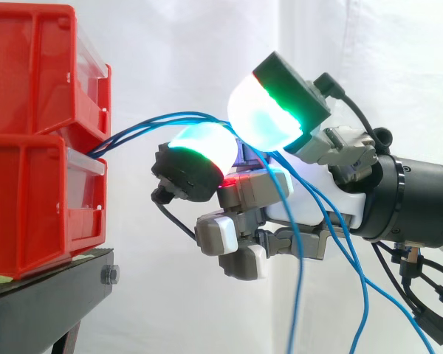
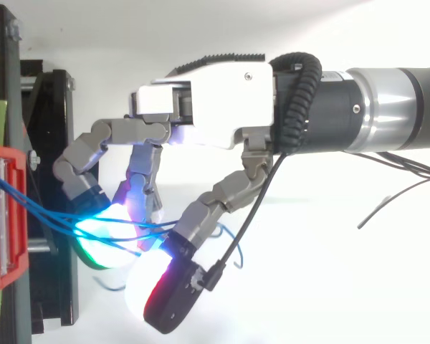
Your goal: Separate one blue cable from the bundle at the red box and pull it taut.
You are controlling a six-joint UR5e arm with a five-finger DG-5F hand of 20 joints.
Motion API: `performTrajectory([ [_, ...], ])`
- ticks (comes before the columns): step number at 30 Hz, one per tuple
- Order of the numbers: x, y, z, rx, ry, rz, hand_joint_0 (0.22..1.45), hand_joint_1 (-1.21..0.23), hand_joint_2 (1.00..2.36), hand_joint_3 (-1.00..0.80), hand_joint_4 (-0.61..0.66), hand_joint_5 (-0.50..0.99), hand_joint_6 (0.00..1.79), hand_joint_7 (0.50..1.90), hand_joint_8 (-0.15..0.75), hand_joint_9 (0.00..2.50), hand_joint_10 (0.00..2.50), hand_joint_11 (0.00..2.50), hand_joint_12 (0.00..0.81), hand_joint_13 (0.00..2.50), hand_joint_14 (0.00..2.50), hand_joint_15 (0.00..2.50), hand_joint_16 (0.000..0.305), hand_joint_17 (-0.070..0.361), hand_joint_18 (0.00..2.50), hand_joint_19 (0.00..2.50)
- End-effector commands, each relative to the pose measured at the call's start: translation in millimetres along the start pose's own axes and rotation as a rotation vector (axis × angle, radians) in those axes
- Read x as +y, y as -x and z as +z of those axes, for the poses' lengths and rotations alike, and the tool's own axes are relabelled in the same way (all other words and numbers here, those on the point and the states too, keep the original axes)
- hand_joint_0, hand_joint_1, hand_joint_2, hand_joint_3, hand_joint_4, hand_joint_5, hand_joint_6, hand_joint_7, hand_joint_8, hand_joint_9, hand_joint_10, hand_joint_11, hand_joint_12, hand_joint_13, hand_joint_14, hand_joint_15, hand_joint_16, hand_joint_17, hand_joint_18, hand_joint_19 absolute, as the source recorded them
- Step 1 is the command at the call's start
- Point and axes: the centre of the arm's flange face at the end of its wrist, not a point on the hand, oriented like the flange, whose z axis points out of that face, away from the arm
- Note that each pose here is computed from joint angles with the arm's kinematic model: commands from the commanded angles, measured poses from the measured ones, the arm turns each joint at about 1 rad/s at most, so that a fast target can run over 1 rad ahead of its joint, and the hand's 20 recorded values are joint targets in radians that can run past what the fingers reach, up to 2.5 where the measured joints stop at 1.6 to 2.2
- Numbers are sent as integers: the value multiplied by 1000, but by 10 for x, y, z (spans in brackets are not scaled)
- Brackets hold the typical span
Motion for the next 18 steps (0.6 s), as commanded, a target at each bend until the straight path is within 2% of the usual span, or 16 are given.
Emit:
performTrajectory([
  [1, 0, 0, 0, 0, 1, 0, 484, -786, 1000, -500, 202, -101, 872, 1371, 428, 1323, 21, 1116, 448, 1117, 20, 666, 60, 135, 1208, 720],
  [2, 8, 1, 6, 0, 4, 0, 486, -757, 1000, -500, 208, -102, 870, 1363, 429, 1322, 23, 1113, 445, 1118, 21, 664, 60, 134, 1206, 726],
  [4, 8, 1, 6, 0, 4, 0, 536, -559, 1000, -500, 199, -104, 860, 1316, 417, 1316, 22, 1099, 432, 1104, 23, 669, 57, 127, 1175, 760],
  [7, 8, 1, 6, 0, 4, 0, 607, -507, 1000, -500, 166, -106, 842, 1347, 403, 1313, 22, 1085, 418, 1102, 21, 676, 54, 122, 1156, 797],
  [9, 3, 0, 3, 0, 4, 0, 624, -555, 1000, -498, 167, -108, 841, 1360, 406, 1311, 22, 1089, 423, 1101, 23, 679, 55, 123, 1157, 806],
  [12, 3, 0, 3, 0, 4, 0, 611, -643, 1015, -332, 180, -111, 839, 1392, 411, 1296, 22, 1115, 430, 1099, 21, 684, 56, 125, 1157, 800],
  [18, 8, 1, 6, 0, 4, 0, 609, -826, 1024, -151, 212, -132, 864, 1450, 415, 1221, 22, 1154, 442, 1084, 22, 694, 57, 128, 1156, 792],
])
